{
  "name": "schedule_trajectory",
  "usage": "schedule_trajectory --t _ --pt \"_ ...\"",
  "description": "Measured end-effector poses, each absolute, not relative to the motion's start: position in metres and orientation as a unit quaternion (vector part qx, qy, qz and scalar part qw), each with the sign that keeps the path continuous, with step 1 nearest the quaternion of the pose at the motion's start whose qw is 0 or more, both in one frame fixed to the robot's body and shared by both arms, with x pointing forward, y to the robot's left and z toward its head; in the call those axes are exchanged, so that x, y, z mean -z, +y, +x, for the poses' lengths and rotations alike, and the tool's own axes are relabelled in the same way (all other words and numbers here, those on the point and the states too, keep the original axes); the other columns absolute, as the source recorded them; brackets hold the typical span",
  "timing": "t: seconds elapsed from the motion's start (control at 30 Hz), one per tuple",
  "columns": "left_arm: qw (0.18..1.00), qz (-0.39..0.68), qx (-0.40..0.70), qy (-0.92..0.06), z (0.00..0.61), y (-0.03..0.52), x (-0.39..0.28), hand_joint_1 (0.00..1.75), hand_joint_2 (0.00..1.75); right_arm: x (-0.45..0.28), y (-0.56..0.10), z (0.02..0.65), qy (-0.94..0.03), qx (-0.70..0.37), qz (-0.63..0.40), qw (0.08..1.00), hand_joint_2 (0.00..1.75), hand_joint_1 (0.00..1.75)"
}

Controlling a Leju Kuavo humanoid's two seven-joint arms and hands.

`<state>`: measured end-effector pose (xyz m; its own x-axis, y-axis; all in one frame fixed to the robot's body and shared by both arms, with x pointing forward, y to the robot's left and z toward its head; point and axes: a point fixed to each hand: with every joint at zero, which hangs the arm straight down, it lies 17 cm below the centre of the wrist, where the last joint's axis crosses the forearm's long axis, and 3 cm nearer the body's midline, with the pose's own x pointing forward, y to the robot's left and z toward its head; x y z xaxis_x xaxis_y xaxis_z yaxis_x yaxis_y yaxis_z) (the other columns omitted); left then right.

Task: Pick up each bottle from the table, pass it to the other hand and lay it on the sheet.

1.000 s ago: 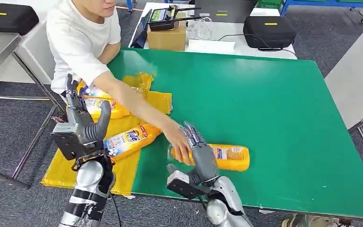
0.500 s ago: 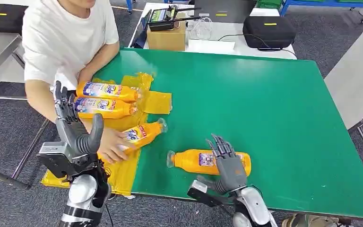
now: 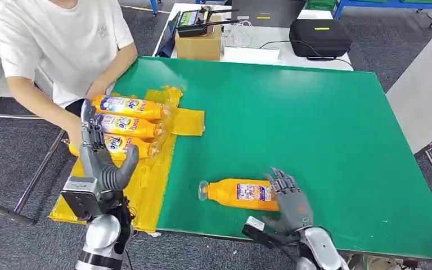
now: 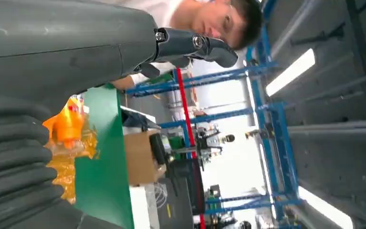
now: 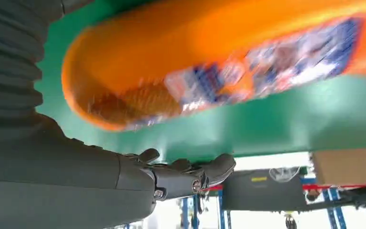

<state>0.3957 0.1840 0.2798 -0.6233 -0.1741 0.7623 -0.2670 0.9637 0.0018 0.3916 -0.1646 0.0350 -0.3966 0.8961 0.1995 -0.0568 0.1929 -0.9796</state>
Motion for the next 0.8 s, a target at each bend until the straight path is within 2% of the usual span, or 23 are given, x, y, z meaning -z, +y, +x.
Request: schedule_trajectory --t 0.3,0.8 --pt "0.394 0.130 -0.026 -0.910 0.382 0.171 -0.284 0.00 1.75 -0.047 -0.184 0.418 -0.624 -0.553 -0.350 0.428 1.75 0.00" --pt "0.404 0.121 -0.020 -0.906 0.382 0.165 -0.280 0.00 1.75 -0.005 -0.175 0.417 -0.584 -0.586 -0.314 0.466 1.75 0.00"
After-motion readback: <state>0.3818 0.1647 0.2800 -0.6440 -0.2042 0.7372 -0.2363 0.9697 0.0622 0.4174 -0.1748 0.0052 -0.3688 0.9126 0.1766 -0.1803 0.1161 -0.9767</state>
